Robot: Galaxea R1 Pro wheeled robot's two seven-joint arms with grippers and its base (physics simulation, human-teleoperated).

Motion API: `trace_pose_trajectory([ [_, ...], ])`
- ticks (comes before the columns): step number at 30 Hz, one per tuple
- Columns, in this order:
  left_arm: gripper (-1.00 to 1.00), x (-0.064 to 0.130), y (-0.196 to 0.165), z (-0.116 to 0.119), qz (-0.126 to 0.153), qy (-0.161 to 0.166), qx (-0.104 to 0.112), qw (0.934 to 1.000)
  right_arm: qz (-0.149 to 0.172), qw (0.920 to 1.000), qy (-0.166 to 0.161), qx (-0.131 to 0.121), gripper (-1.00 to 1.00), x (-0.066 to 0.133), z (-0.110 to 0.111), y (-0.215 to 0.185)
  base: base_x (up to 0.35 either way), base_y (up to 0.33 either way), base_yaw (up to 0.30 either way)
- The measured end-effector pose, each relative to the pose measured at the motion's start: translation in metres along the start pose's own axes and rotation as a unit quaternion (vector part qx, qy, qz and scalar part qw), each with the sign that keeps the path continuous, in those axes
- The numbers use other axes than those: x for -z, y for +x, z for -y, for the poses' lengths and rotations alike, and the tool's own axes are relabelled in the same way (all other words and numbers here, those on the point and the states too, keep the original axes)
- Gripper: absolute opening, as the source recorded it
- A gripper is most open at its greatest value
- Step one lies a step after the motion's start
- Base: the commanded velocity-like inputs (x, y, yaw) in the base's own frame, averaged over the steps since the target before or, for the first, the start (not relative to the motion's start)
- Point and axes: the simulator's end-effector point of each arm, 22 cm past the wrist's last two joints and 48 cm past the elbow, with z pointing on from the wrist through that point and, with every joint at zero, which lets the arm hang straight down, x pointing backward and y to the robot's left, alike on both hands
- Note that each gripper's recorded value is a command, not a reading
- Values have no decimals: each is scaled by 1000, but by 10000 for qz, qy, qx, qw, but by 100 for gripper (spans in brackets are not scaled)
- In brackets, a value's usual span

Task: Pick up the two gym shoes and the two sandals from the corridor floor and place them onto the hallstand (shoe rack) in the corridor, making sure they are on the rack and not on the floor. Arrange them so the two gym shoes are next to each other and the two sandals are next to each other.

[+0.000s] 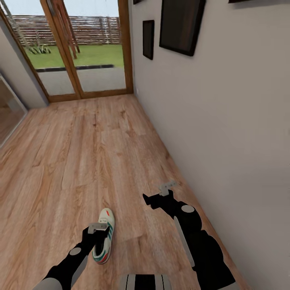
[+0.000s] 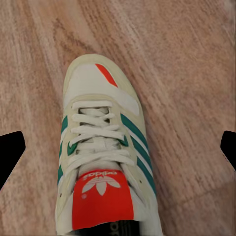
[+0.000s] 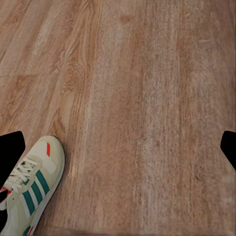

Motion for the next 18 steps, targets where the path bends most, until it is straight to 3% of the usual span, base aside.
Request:
trace_pose_trajectory([
  [8,100,-5,18,0,-154,1,12,9999,-144,9999,-16,-64,100,-9,2,16,0,0,-63],
  [18,100,-5,18,0,-154,-3,17,9999,-139,9999,-13,-67,100,-9,3,16,0,0,-9],
])
